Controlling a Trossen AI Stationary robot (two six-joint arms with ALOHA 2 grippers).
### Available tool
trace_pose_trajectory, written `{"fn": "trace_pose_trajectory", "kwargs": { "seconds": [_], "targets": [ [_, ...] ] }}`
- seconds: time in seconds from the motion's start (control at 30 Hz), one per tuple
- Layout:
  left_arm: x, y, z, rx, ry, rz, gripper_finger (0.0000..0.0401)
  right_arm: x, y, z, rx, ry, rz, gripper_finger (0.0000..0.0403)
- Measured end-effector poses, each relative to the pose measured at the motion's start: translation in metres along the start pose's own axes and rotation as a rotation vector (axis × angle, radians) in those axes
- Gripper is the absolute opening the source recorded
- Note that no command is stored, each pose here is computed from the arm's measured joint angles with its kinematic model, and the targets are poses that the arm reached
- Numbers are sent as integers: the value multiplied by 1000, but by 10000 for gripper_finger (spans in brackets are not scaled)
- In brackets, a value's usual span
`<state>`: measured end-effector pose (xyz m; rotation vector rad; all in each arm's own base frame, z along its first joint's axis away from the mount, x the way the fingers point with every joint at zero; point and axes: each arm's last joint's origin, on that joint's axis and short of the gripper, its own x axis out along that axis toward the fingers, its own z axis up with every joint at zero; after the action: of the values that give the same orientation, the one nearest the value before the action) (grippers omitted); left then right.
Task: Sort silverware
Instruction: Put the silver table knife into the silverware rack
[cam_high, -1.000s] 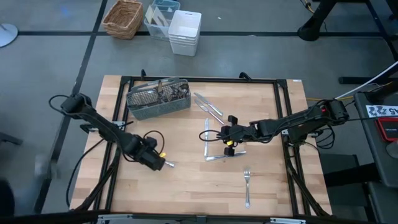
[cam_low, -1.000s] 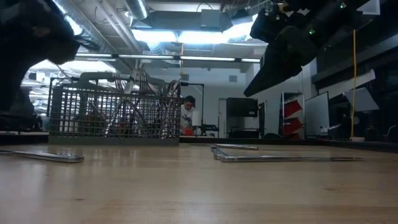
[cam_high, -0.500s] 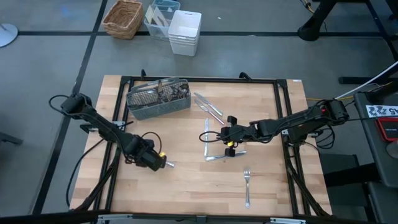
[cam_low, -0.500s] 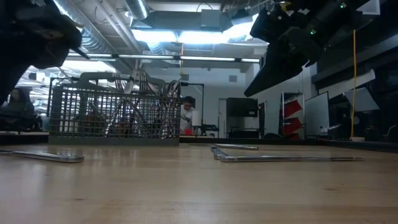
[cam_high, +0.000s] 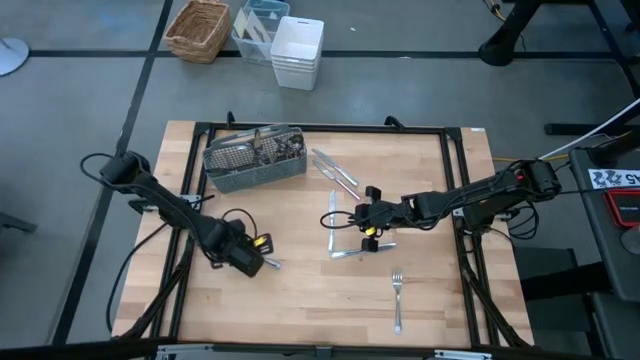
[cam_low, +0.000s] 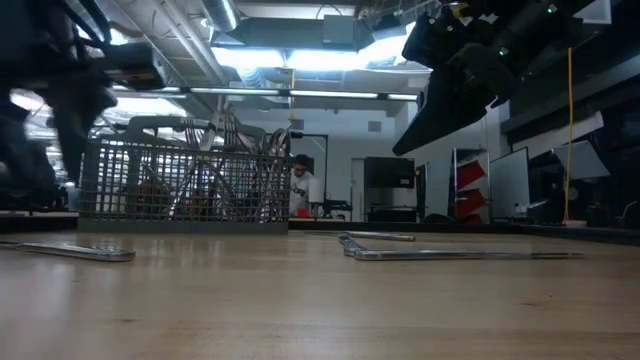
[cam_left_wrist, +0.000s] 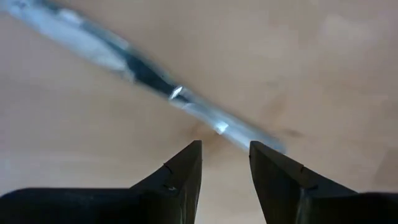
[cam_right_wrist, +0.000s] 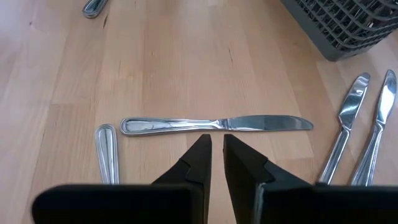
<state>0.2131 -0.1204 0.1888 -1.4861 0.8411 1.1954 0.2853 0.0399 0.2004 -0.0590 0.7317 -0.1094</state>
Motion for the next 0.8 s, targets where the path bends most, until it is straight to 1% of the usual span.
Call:
{"fn": "trace_pose_trajectory", "kwargs": {
  "seconds": [0.03, 0.13, 0.27, 0.5, 0.6, 0.8],
  "targets": [
    [2, -1, 0, 1, -17, -16, 127, 0, 0, 0, 0, 0, 0, 46],
    [6, -1, -1, 4, -41, -8, 127, 0, 0, 0, -1, 1, 0, 46],
    [14, -2, -4, -3, -20, 27, 127, 0, 0, 0, -1, 3, 0, 46],
    [34, -8, -12, -19, 5, 44, 127, 0, 1, 0, 0, 4, 17, 46],
    [40, -7, -12, -20, -8, 68, 127, 0, 1, 0, 1, 4, 25, 46],
    [46, -10, -9, -34, -27, 83, 127, 0, 1, 0, 1, 4, 25, 46]
  ]
}}
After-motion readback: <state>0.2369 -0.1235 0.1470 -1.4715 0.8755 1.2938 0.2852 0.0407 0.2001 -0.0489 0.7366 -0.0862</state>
